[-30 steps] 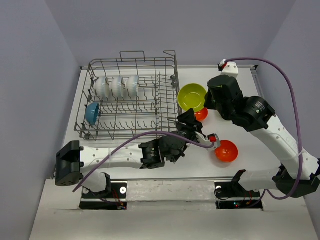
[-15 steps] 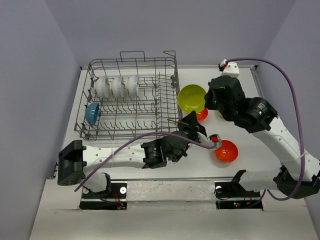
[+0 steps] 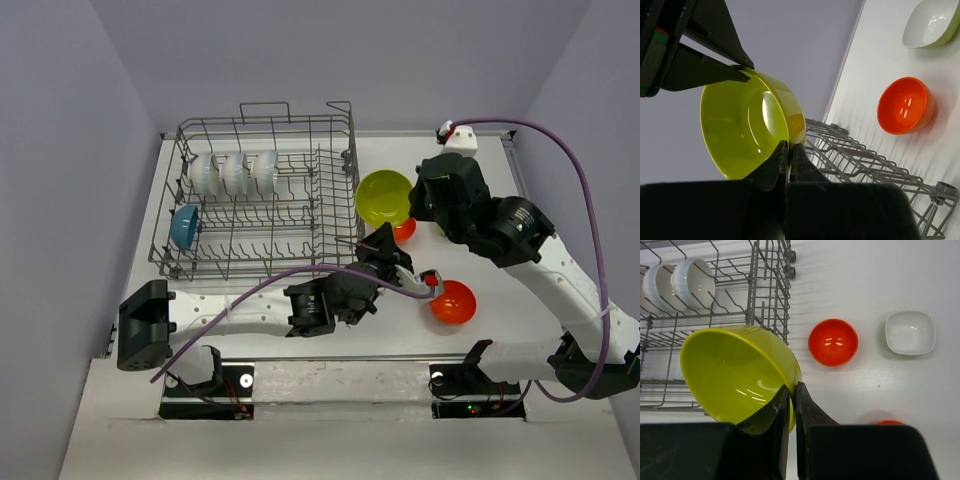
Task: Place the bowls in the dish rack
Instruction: Pass from the right arm to the left
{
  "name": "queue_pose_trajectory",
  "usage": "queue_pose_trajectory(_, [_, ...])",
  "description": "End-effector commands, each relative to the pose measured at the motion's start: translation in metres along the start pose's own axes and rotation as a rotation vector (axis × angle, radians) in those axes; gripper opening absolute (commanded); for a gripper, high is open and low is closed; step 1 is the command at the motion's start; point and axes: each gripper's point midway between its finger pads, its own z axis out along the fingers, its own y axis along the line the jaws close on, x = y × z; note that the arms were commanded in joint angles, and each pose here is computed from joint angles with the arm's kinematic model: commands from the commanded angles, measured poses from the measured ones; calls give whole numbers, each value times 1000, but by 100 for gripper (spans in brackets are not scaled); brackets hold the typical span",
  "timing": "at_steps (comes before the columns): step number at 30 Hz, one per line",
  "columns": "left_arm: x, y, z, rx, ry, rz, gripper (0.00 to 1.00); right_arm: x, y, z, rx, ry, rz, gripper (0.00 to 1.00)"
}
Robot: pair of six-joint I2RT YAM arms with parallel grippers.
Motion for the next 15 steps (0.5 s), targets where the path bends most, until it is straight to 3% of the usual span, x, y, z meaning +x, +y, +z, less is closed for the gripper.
queue_pose_trajectory(1, [-13,49,-3,-134,-2,-87,0,-18,4,-8,-33,-69,73,1])
queue_pose_trajectory(4, [-13,51,-3,-140,4,-86,0,-19,5,-8,-38,-71,76,7])
queue_pose_trajectory(15, [-19,48,1,-133,-1,-55,0,-15,-2,-11,-32,-79,88,13])
